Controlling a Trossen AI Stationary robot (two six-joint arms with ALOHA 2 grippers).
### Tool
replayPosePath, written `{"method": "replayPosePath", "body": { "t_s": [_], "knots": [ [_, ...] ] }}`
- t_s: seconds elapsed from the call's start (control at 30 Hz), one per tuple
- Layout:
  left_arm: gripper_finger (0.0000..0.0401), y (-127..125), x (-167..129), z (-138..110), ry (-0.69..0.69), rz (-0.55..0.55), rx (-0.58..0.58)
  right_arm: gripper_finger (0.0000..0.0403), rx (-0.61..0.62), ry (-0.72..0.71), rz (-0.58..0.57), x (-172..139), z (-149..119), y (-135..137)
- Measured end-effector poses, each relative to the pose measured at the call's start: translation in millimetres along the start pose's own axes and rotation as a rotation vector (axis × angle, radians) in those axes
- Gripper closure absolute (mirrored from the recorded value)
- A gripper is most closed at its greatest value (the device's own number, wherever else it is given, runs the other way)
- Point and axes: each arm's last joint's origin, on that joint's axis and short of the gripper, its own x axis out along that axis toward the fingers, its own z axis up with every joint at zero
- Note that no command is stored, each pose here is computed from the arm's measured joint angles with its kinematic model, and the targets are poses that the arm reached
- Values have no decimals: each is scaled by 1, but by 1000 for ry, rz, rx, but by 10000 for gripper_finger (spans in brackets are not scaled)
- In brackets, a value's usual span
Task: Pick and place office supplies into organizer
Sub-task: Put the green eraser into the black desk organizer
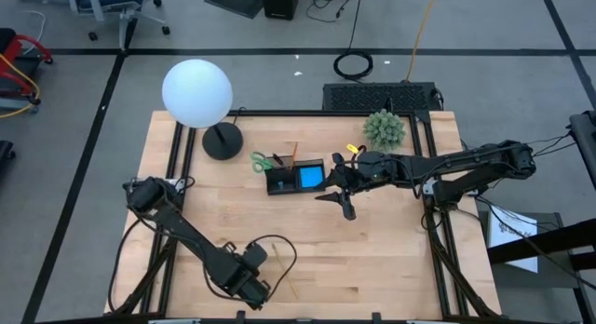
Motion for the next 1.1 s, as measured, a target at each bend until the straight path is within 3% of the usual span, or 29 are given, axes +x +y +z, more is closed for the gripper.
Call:
{"method": "replayPosePath", "body": {
  "t_s": [0.33,0.87,1.1],
  "knots": [
    [377,11,-17,24,-128,12,57,284,0,0,1,0,0,0],
    [377,42,-12,93,-259,239,188,284,24,-4,11,0,0,3],
    [377,56,-10,123,-275,309,250,284,17,-2,116,1,0,12]
  ]
}}
